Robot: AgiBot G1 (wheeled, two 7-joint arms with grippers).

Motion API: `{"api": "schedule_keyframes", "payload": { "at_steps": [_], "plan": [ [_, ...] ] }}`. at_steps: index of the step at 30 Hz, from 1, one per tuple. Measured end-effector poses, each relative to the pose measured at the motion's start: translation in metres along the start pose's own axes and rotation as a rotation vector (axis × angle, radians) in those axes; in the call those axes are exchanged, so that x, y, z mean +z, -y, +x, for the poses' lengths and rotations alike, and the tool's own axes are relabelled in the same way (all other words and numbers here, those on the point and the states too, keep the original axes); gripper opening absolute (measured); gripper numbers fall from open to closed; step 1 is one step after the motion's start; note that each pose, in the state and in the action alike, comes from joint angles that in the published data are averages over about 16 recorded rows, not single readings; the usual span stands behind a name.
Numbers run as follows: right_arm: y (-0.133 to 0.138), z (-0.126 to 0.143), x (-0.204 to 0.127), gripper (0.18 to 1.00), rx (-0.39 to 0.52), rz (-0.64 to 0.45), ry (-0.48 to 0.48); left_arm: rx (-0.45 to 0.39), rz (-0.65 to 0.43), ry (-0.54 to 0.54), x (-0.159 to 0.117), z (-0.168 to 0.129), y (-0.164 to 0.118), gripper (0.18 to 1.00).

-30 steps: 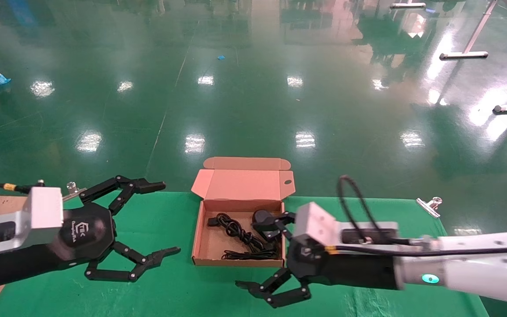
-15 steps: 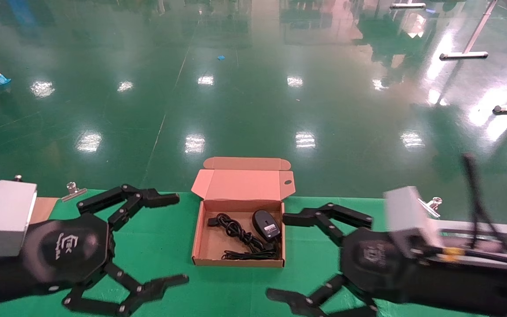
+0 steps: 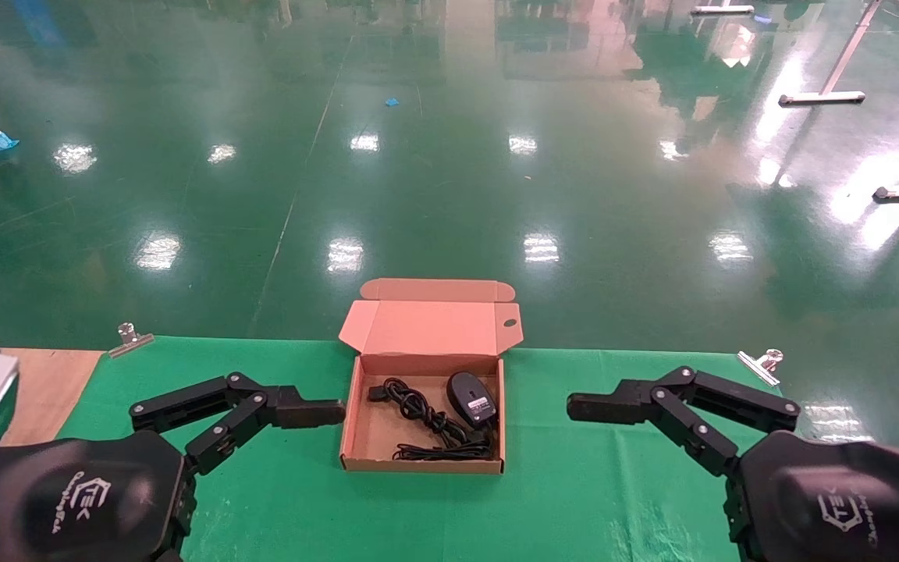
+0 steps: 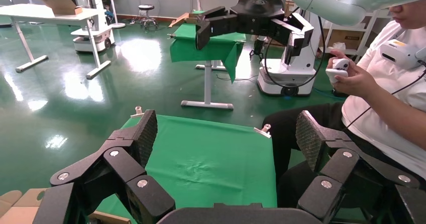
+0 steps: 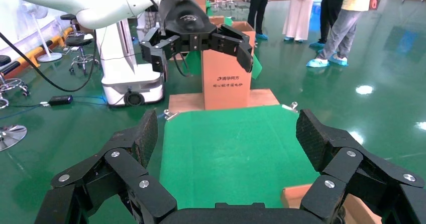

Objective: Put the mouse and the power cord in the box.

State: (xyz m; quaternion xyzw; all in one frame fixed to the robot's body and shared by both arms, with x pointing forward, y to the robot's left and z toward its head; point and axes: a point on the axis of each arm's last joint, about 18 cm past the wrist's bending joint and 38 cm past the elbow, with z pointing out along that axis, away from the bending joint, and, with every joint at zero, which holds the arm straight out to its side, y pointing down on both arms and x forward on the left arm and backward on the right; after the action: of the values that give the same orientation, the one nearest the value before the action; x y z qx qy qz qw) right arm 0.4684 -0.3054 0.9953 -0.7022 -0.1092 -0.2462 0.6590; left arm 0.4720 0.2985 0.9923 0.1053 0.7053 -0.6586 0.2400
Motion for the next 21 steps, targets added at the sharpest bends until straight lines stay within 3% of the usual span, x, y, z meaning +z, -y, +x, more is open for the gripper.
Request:
{"api": "schedule_keyframes", "payload": {
  "at_steps": [21],
  "plan": [
    [-0.0035,0.0022,0.0027,1.001,0.010,-0.004,-0.003,0.000,0.000,0.006,-0.0006,-0.0017,-0.0010,1.001]
  ]
}}
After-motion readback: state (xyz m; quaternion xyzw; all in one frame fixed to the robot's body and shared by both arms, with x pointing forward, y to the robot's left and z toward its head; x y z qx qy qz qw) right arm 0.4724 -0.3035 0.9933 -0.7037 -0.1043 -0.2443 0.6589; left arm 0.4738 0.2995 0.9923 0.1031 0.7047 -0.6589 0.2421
